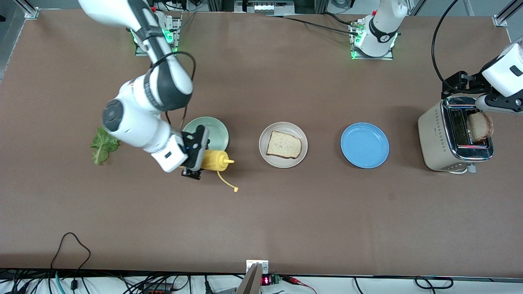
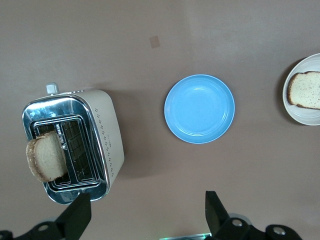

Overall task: Make sandwich in beige plate with both arms
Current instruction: 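Carry the bottle over the bread on the beige plate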

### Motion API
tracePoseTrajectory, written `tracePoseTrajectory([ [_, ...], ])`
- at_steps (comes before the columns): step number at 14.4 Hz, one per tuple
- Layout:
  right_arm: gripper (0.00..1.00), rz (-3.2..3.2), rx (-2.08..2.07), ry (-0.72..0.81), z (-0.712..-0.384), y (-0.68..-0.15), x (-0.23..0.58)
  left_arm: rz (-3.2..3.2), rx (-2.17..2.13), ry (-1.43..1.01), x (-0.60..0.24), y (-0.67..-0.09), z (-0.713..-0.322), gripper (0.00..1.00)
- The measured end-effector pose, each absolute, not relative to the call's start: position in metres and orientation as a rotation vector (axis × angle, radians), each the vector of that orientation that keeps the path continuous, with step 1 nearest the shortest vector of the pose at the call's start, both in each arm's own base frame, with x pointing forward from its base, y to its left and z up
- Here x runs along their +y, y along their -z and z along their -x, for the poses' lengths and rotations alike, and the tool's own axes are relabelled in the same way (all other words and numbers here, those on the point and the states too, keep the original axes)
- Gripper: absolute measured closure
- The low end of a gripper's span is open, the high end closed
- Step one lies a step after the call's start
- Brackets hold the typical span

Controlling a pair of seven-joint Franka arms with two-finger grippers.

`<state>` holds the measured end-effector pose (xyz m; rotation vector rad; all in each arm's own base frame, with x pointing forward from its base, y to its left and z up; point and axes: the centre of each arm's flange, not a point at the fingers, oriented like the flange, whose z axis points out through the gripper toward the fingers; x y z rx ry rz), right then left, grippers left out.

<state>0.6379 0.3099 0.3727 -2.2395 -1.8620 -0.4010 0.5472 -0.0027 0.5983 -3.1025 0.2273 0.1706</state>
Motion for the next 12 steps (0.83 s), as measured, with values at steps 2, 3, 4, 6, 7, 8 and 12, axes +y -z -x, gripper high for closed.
tracePoseTrajectory([
  [2, 0.61, 2.298, -1.903, 0.363, -0.629, -0.376, 0.337, 3.103, 0.227, -0.171, -0.003, -0.598, -0.547, 0.0],
  [3, 0.61, 2.322, -1.929, 0.346, -0.624, -0.375, 0.351, 3.103, 0.227, -0.171, -0.003, -0.598, -0.547, 0.0],
  [4, 0.61, 2.341, -1.962, 0.331, -0.619, -0.373, 0.365, 3.103, 0.227, -0.171, -0.003, -0.598, -0.547, 0.0],
  [6, 0.61, 2.374, -2.028, 0.302, -0.608, -0.365, 0.393, 3.103, 0.227, -0.171, -0.003, -0.598, -0.547, 0.0],
  [7, 0.61, 2.388, -2.061, 0.287, -0.601, -0.361, 0.406, 3.103, 0.227, -0.171, -0.003, -0.598, -0.547, 0.0],
  [8, 0.61, 2.406, -2.092, 0.271, -0.594, -0.355, 0.419, 3.103, 0.227, -0.171, -0.003, -0.598, -0.547, 0.0],
  [12, 0.61, 2.457, -2.202, 0.226, -0.566, -0.333, 0.457, 3.103, 0.226, -0.171, -0.003, -0.598, -0.547, 0.0],
])
